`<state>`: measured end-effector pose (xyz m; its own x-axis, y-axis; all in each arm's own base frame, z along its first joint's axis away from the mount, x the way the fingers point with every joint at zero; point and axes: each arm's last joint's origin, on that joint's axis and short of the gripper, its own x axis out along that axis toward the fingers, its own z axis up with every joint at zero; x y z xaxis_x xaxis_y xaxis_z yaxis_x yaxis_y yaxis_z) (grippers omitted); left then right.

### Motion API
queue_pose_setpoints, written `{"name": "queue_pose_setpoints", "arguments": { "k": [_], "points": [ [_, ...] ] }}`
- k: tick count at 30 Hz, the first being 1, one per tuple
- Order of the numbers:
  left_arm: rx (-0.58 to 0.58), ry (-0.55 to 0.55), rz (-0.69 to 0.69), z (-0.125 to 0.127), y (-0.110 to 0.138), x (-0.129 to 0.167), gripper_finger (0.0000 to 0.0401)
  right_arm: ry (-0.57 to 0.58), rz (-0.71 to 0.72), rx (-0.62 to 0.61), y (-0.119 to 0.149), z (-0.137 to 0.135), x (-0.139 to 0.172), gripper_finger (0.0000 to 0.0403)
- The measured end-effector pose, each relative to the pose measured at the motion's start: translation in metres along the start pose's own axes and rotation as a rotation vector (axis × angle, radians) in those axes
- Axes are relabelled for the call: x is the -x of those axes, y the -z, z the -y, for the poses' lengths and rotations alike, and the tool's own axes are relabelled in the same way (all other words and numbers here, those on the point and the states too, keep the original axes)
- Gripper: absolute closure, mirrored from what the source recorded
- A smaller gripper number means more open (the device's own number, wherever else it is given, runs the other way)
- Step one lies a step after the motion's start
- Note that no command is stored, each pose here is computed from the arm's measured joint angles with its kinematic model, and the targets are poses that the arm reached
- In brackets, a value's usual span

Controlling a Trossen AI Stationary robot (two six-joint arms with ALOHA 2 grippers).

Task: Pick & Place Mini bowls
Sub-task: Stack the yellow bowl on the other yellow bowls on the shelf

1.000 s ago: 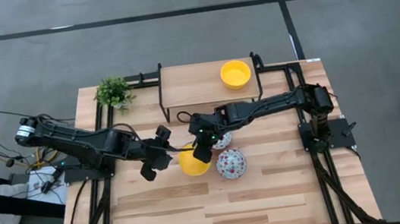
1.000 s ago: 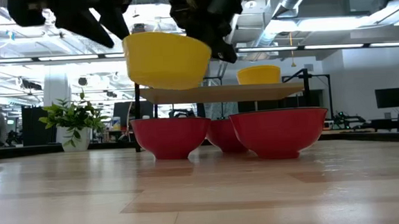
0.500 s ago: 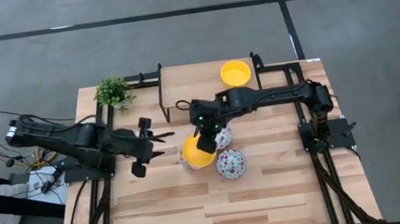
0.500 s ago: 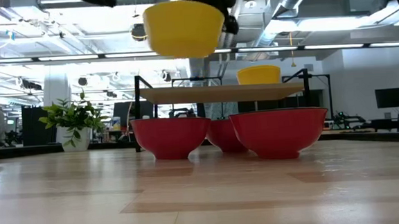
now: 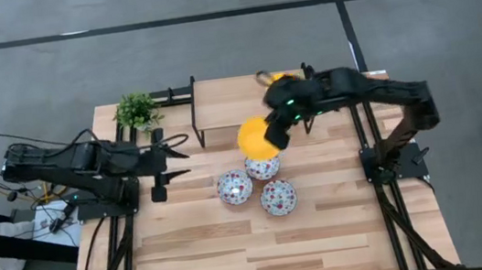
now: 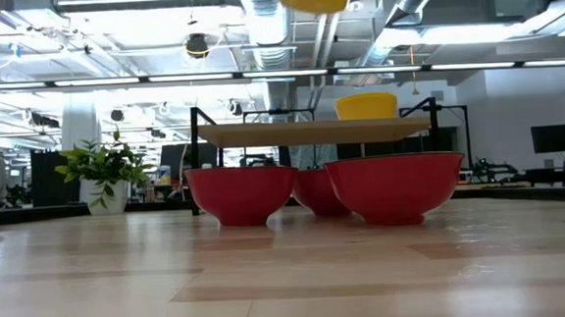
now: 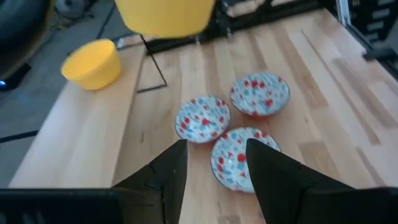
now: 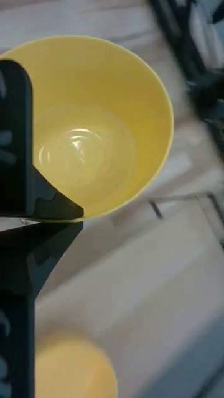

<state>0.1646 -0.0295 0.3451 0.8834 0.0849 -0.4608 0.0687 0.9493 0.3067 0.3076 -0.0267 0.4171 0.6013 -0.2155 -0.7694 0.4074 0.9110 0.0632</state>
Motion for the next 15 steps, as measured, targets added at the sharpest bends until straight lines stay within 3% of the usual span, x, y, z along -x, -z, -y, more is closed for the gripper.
{"name": "queue_pose_setpoints", "arguments": {
  "k": [8, 15],
  "points": [
    [0.066, -0.069, 0.129, -0.011, -0.013, -0.002, 0.0238, 0.092, 0.116, -0.052, 0.010, 0.040, 0.056, 0.0403],
    [0.199, -0.145, 0.200, -0.025, -0.019, -0.006, 0.0238, 0.207, 0.164, -0.067, 0.012, 0.089, 0.081, 0.0403]
  ]
}}
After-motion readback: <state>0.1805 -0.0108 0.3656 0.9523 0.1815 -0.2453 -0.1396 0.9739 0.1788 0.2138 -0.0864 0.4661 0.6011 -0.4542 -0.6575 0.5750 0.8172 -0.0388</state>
